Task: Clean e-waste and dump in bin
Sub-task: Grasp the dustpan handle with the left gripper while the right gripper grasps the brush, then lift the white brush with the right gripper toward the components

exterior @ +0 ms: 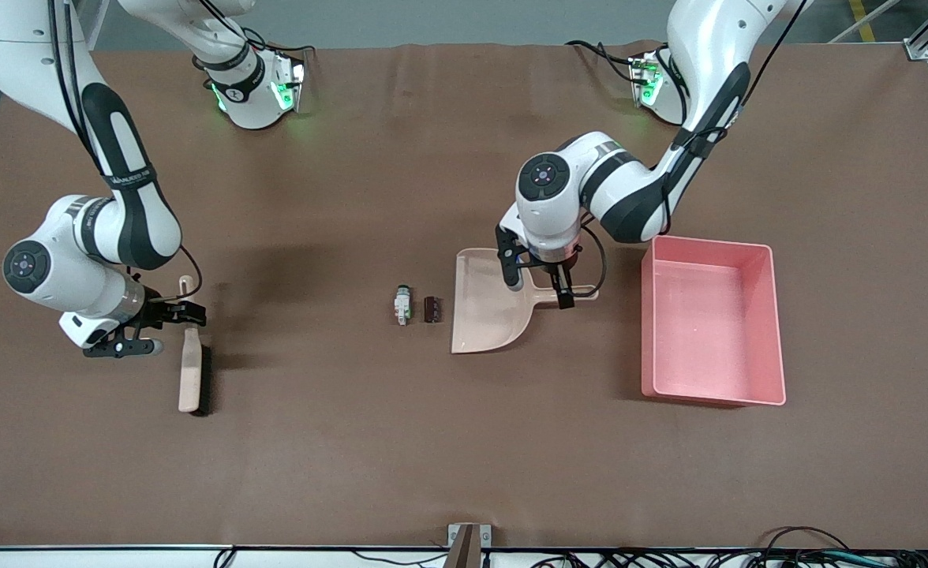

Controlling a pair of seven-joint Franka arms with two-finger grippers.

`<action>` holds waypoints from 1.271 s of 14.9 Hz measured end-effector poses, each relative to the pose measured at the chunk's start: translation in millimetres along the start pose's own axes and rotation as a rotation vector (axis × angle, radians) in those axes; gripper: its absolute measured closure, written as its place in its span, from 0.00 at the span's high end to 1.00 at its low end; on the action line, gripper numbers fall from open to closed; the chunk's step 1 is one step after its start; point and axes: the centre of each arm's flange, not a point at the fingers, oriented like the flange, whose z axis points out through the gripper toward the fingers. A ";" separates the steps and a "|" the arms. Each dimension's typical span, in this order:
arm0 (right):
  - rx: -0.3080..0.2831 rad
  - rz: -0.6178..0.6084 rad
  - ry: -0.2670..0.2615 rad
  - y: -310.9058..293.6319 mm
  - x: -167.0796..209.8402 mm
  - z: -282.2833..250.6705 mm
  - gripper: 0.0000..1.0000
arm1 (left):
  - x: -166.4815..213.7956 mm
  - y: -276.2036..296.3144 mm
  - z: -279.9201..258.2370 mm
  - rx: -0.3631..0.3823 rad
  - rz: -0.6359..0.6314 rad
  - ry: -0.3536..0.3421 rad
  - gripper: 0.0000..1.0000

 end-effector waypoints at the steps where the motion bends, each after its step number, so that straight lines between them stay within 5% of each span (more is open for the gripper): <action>1: 0.001 -0.002 -0.002 -0.4 -0.1 0.2 0.95 | 4.5 0.5 1.8 0.001 0.007 0.001 0.93; 11: 0.009 -0.011 -0.044 -5.2 -11.6 14.8 0.59 | 24.0 1.1 28.2 0.012 0.060 -0.020 0.90; 16: 0.010 -0.012 -0.045 -5.6 -12.0 15.2 0.29 | 25.6 3.2 37.0 0.012 0.074 -0.032 0.90; 19: 0.010 -0.012 -0.046 -5.8 -12.1 15.4 0.26 | 26.3 4.9 43.5 0.002 0.076 -0.036 0.87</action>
